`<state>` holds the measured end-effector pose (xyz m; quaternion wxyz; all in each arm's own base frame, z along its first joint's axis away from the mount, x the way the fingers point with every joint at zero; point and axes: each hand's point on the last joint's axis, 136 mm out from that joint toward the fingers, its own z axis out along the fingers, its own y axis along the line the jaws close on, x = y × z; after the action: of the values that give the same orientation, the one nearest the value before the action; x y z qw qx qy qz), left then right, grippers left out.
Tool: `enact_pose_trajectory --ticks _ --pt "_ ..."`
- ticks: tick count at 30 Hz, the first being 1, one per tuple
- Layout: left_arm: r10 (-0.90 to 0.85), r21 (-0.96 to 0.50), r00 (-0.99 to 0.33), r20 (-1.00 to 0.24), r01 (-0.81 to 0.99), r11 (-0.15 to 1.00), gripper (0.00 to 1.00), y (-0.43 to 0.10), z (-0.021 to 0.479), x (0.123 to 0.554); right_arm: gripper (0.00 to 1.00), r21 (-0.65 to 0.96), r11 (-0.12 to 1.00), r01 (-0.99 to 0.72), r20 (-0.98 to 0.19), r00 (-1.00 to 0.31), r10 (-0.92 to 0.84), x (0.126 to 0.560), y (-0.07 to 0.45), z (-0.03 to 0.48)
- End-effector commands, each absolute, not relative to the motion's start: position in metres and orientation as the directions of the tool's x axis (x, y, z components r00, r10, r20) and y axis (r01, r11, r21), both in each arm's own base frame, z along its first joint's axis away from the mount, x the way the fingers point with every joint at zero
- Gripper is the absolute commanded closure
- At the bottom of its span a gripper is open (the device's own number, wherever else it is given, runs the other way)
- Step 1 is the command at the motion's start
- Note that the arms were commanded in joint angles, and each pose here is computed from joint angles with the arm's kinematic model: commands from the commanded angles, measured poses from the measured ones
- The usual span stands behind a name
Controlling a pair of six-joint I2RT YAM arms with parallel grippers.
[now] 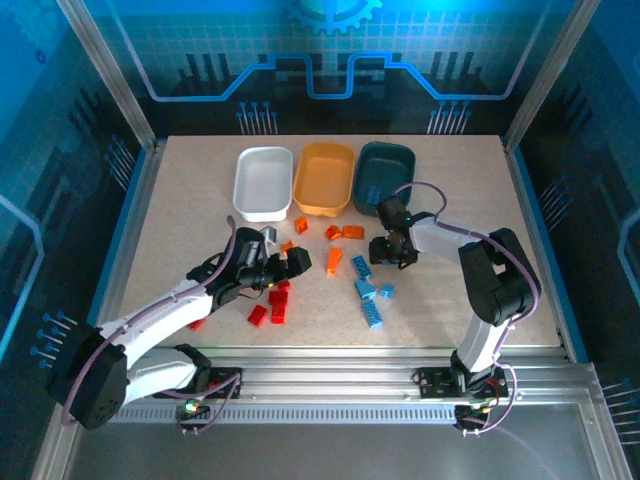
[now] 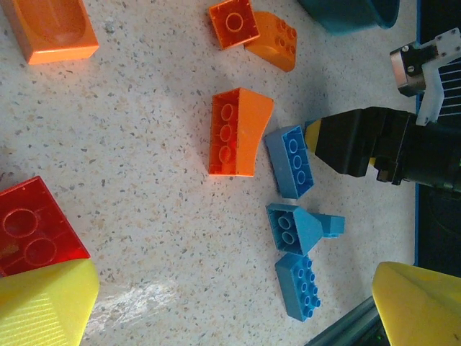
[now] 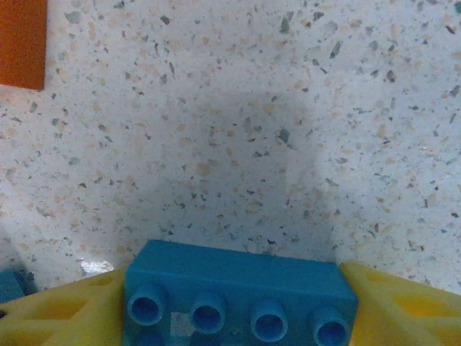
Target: Sort the legos into containers by color
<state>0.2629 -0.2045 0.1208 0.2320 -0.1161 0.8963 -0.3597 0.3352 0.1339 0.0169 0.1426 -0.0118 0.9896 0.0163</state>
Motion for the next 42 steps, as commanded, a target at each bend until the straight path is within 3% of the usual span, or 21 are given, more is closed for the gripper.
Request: enact_pose_trajectory --ticks 1,6,10,18,29,36,42 --pt "-0.387 -0.697 -0.857 -0.339 -0.048 0.716 0.01 -0.202 0.123 0.262 0.41 -0.002 1.000 -0.026 -0.268 -0.963 -0.025 0.332 0.132 0.013" --pt "-0.381 -0.690 -0.857 -0.348 -0.041 0.723 0.01 -0.202 0.125 0.263 0.49 -0.006 1.000 -0.022 -0.302 -0.953 -0.022 0.334 0.130 0.024" --pt "-0.367 -0.662 -0.853 -0.371 -0.035 0.749 0.01 -0.198 0.128 0.264 0.50 -0.016 0.999 -0.035 -0.401 -0.915 -0.039 0.349 0.131 0.066" --pt "-0.411 -0.631 -0.816 -0.407 -0.075 0.772 0.01 -0.176 0.140 0.277 0.50 -0.054 0.996 -0.066 -0.545 -0.834 -0.084 0.418 0.133 0.130" --pt "-0.448 -0.640 -0.820 -0.357 -0.134 0.757 0.01 -0.164 0.137 0.287 0.47 -0.121 0.989 -0.084 -0.518 -0.845 -0.135 0.521 0.137 0.109" --pt "-0.441 -0.637 -0.824 -0.357 -0.130 0.760 0.01 -0.166 0.136 0.290 0.41 -0.085 0.989 -0.119 -0.464 -0.874 -0.145 0.535 0.144 0.078" --pt "-0.438 -0.636 -0.828 -0.350 -0.133 0.760 0.01 -0.168 0.134 0.293 0.24 -0.033 0.985 -0.170 -0.449 -0.878 -0.167 0.532 0.159 0.071"
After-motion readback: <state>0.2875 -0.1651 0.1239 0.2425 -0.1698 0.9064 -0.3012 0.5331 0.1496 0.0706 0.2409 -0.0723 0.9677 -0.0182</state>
